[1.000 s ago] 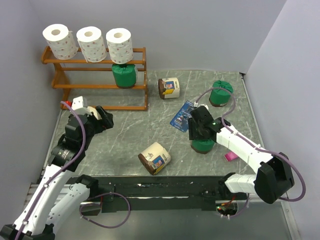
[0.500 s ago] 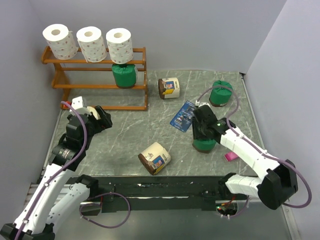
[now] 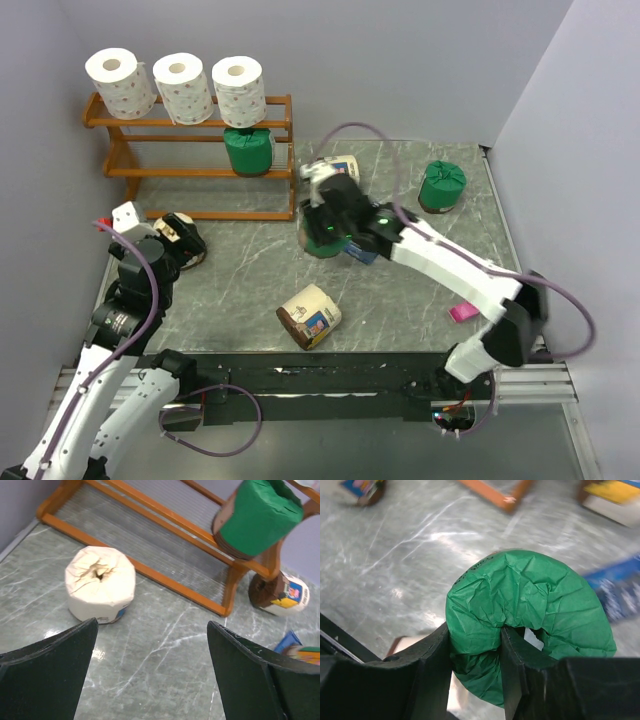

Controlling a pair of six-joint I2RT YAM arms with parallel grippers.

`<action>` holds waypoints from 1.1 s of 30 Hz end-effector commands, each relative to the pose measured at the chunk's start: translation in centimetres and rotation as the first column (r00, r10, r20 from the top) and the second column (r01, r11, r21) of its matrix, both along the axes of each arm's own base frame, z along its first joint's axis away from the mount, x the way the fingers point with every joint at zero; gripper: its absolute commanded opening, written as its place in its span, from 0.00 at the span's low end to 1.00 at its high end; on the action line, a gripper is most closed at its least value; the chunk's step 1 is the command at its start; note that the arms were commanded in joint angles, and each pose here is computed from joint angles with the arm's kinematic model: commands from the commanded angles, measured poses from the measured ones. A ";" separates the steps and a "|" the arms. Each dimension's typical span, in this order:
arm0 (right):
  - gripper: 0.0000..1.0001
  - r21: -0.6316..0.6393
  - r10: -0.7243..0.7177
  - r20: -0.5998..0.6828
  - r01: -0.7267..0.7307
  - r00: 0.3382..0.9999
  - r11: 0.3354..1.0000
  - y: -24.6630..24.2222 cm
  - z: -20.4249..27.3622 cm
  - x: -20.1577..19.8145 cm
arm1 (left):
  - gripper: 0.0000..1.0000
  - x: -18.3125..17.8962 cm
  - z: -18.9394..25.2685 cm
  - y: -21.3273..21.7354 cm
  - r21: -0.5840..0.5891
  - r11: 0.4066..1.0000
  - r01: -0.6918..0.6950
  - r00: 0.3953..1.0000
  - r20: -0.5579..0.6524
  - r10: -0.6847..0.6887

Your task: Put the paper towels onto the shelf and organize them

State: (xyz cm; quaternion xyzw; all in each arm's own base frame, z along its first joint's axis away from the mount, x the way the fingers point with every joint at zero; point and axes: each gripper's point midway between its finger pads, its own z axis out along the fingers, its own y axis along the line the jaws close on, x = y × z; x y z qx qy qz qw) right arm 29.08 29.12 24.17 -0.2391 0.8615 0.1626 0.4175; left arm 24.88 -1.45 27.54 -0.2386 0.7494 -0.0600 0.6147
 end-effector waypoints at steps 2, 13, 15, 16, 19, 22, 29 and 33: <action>0.40 0.000 0.173 0.067 -0.173 0.983 0.985 8.3 0.5 -0.3 | 0.96 -1.2 2.2 2.0 -0.015 0.995 -0.094 0.993 0.075 0.095; 0.41 -0.066 0.224 0.017 -0.222 0.975 0.973 15.3 -5.9 -0.3 | 0.96 -2.6 3.8 2.1 -0.041 0.998 -0.054 0.982 0.180 0.060; 0.42 -0.068 0.219 0.017 -0.218 0.976 0.974 15.5 -6.3 -0.1 | 0.96 -2.7 3.7 1.7 -0.053 0.998 -0.031 0.982 0.184 0.041; 0.43 -0.060 0.218 0.030 -0.216 0.975 0.974 15.8 -6.2 0.1 | 0.96 -2.7 3.7 1.6 -0.086 0.996 -0.034 0.982 0.183 0.049; 0.48 -0.063 0.211 0.045 -0.208 0.976 0.976 15.9 -6.3 0.5 | 0.96 -3.1 2.1 1.1 -0.161 0.986 -0.039 0.991 0.118 0.059; 0.56 -0.078 0.199 0.056 -0.195 0.978 0.978 15.5 -5.8 0.7 | 0.98 -3.2 0.5 0.0 -0.227 0.974 -0.018 0.998 0.053 0.031; 0.66 -0.025 0.199 0.098 -0.198 0.975 0.980 13.7 -1.9 -0.5 | 0.99 -2.9 0.1 -2.4 -0.288 0.956 0.048 0.997 -0.043 -0.063; 0.66 -0.002 0.165 0.124 -0.166 0.978 0.986 10.9 0.0 -1.6 | 0.95 -1.9 -1.6 -4.9 -0.318 0.940 0.120 0.980 -0.116 -0.165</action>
